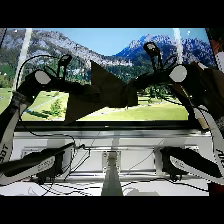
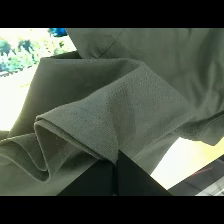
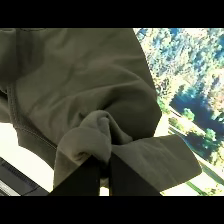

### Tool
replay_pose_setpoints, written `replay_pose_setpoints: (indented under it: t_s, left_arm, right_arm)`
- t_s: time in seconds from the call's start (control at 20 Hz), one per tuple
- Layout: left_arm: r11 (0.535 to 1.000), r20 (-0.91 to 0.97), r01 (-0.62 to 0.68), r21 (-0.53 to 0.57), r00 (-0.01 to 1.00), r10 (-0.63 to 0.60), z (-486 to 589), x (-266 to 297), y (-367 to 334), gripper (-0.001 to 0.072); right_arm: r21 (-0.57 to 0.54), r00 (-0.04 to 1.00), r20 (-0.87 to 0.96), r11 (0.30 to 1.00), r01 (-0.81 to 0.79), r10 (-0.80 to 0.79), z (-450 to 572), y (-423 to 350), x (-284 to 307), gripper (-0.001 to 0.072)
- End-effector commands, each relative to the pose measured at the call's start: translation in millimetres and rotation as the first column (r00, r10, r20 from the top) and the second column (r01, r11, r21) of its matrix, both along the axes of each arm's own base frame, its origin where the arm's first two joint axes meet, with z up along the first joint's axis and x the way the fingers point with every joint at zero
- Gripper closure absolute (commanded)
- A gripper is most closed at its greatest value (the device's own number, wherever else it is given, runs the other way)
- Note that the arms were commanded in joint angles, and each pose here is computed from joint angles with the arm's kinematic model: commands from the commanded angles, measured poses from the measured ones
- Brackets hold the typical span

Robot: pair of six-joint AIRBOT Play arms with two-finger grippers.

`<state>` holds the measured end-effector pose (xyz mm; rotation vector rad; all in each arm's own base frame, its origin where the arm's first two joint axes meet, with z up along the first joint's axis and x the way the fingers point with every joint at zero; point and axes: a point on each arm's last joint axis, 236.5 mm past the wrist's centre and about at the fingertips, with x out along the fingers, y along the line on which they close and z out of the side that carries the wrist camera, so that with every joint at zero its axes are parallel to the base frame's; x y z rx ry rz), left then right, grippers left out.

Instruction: Fold the clothes and pants, and hang the long-sleeved shirts on hangers.

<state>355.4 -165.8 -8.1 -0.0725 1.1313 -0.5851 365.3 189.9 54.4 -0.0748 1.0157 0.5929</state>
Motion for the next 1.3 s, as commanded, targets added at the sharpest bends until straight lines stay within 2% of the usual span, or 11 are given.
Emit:
replay_pose_setpoints:
  t_s: [0.0, 0.45, 0.65, 0.75, 1.15, 1.25]
  left_arm:
    - [1.0, -0.001, 0.001, 0.0, 1.0, -0.001, 0, 0, 0, 0.0692]
    - [1.0, 0.014, -0.01, -0.007, 1.0, 0.01, 1, 4, -1, 0.0692]
    - [0.986, 0.004, -0.07, -0.15, 0.997, 0.072, 18, 11, -23, 0.0692]
    - [0.979, -0.002, -0.085, -0.186, 0.996, 0.086, 23, 12, -28, 0.0692]
    - [0.976, -0.01, -0.078, -0.203, 0.997, 0.078, 26, 10, -35, 0.0692]
    - [0.981, 0.043, -0.05, -0.187, 0.997, 0.059, 32, 16, -27, 0.0693]
  right_arm:
    - [0.0, 1.0, 0.0, 1.0, -0.001, 0.001, 0, 0, 0, 0.0686]
    - [0.0, 1.0, 0.0, 1.0, -0.001, 0.001, 0, 0, 0, 0.0686]
    - [0.0, 1.0, 0.0, 1.0, -0.001, 0.001, 0, 0, 0, 0.0686]
    - [-0.001, 1.0, 0.0, 1.0, -0.001, 0.001, 0, 0, 0, 0.0686]
    - [0.003, 1.0, 0.01, 1.0, -0.002, 0.002, 4, 1, 2, 0.0685]
    - [0.035, 0.998, 0.061, 0.999, 0.0, -0.002, 31, 6, 10, 0.0686]
